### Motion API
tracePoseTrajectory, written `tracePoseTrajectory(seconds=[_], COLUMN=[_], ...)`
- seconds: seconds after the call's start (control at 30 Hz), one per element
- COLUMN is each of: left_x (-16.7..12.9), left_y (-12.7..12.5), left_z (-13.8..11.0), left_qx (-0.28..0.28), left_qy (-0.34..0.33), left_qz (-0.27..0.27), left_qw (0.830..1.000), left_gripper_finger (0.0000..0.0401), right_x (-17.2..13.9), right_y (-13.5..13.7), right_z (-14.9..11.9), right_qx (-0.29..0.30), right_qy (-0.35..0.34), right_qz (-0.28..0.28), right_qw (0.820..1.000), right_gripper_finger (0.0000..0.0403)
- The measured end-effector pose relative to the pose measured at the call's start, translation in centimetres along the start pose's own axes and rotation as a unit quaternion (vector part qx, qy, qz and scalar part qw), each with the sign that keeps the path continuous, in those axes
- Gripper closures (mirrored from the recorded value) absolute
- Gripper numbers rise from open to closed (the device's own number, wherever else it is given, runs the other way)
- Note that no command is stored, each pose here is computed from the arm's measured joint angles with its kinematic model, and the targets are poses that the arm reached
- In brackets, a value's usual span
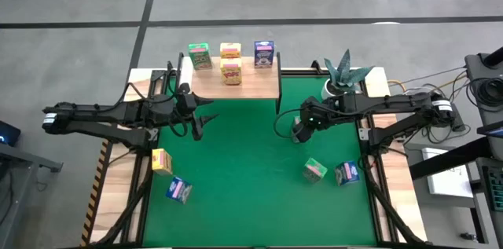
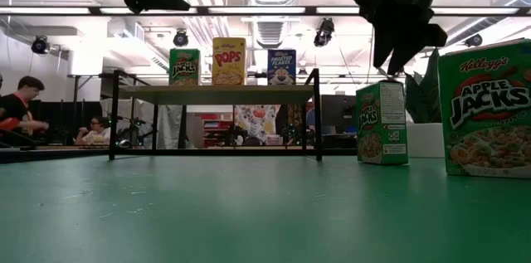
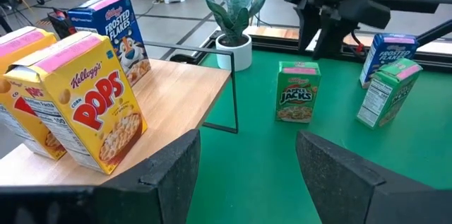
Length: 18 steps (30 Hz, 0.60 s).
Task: Stack cereal on shelf
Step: Put the top green cereal box on the shelf aligned with the other green cereal box
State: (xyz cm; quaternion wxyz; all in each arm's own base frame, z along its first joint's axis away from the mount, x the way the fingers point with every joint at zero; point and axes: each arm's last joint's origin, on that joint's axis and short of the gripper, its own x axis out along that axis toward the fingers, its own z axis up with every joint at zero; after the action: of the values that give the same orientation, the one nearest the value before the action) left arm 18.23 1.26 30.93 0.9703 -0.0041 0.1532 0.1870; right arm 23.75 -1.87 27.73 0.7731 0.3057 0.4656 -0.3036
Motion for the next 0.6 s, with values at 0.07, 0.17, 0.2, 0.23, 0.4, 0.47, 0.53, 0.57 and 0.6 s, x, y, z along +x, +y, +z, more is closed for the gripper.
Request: tracePoseTrajectory(seconds=[0.07,0.17,0.2,0.23,0.4,0.47,0.53,0.57,0.6], left_x=[0.0,0.0,0.0,0.0,0.0,0.0,0.0,0.0,0.0], left_y=[0.0,0.0,0.0,0.0,0.0,0.0,0.0,0.0,0.0], left_z=[0.0,0.0,0.0,0.0,0.1,0.1,0.1,0.1,0.1], left_qx=[0.0,0.003,0.004,0.004,0.003,0.008,0.011,0.013,0.014], left_qy=[0.0,0.0,-0.001,-0.001,-0.003,-0.003,-0.003,-0.003,-0.003], left_qz=[0.0,0.0,0.0,0.0,0.0,0.0,0.0,0.0,0.0], left_qw=[1.0,1.0,1.0,1.0,1.0,1.0,1.0,1.0,1.0], left_gripper_finger=[0.0184,0.0184,0.0184,0.0184,0.0184,0.0184,0.0184,0.0184,0.0184], right_x=[0.2,0.3,0.4,0.4,0.7,1.3,1.9,2.3,2.5], right_y=[0.1,0.1,0.1,0.1,0.2,0.4,0.6,0.7,0.8], right_z=[0.1,0.1,0.1,0.1,0.1,0.1,0.1,0.1,0.1], right_qx=[0.016,0.03,0.034,0.04,0.056,0.056,0.053,0.052,0.051], right_qy=[-0.006,-0.006,-0.006,-0.005,-0.002,0.005,0.013,0.017,0.02], right_qz=[-0.008,-0.012,-0.012,-0.012,-0.017,-0.024,-0.033,-0.037,-0.041], right_qw=[1.0,0.999,0.999,0.999,0.998,0.998,0.998,0.998,0.998], right_gripper_finger=[0.0175,0.0145,0.0138,0.0133,0.0127,0.013,0.0132,0.0134,0.0135])
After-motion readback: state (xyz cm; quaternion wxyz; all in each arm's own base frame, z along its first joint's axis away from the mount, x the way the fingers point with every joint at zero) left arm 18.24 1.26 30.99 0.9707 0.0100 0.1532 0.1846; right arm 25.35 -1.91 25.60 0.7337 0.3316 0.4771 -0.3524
